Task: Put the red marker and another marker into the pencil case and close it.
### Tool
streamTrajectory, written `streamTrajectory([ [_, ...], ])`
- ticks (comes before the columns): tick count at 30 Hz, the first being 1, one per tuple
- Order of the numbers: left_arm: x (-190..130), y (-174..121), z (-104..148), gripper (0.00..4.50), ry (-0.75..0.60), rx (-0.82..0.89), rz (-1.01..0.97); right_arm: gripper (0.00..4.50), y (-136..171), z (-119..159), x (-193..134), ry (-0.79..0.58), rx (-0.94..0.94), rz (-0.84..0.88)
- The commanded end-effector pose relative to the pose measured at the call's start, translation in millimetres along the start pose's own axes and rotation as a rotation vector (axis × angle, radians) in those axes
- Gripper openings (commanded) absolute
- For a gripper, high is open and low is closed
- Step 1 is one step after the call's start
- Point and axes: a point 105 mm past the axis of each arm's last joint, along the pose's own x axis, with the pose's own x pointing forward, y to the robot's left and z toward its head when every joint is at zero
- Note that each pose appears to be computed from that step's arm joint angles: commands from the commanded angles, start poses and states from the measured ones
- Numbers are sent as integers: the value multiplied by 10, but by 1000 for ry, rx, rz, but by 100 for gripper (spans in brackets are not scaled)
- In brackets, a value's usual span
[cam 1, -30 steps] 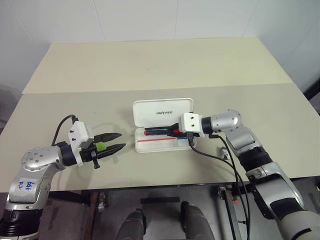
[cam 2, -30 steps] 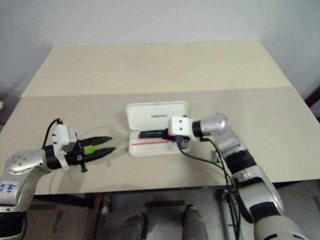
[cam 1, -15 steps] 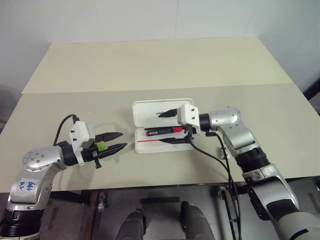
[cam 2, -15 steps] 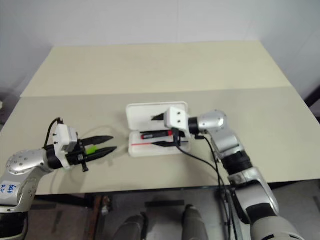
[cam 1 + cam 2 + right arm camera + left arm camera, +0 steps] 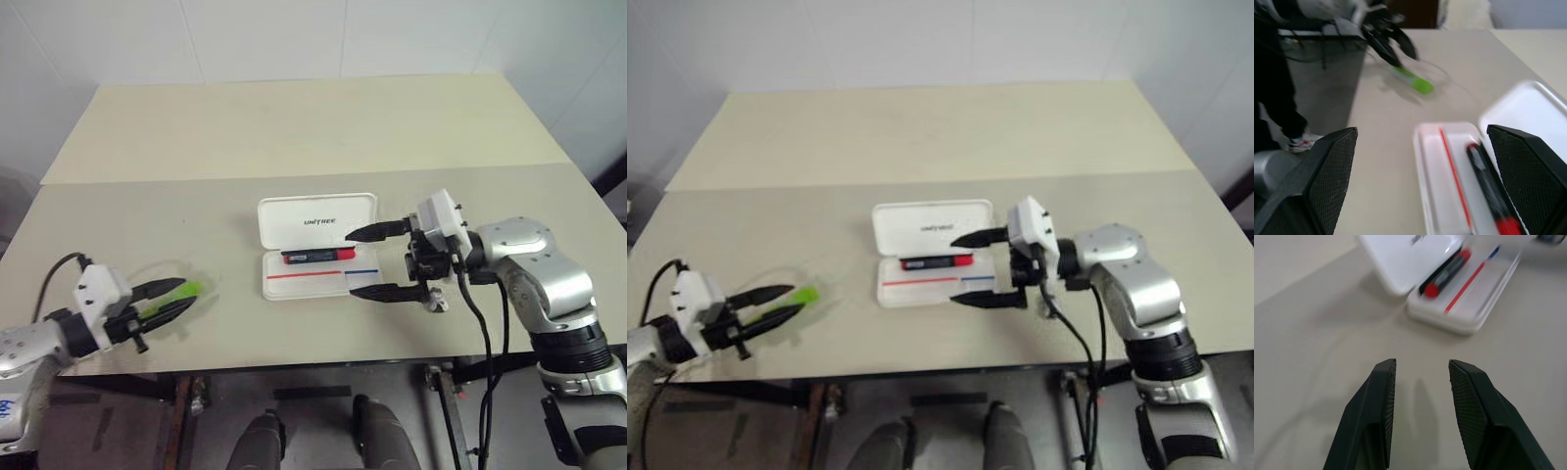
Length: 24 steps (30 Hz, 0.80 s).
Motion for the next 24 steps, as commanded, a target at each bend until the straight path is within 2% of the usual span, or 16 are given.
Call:
streamTrajectory([
  [1, -213, 197, -78, 183, 50, 35, 22, 446, -47, 57, -128, 28, -49, -42],
  [7, -195, 366, -381, 183, 121, -35, -14, 446, -30, 67, -75, 34, -62, -36],
  [16, 93, 332, -512, 183, 129, -82, -141, 446, -42, 68, -92, 44, -68, -52],
  [24, 117, 319, -548, 183, 135, -98, -165, 446, 1, 89, -100, 46, -70, -56],
])
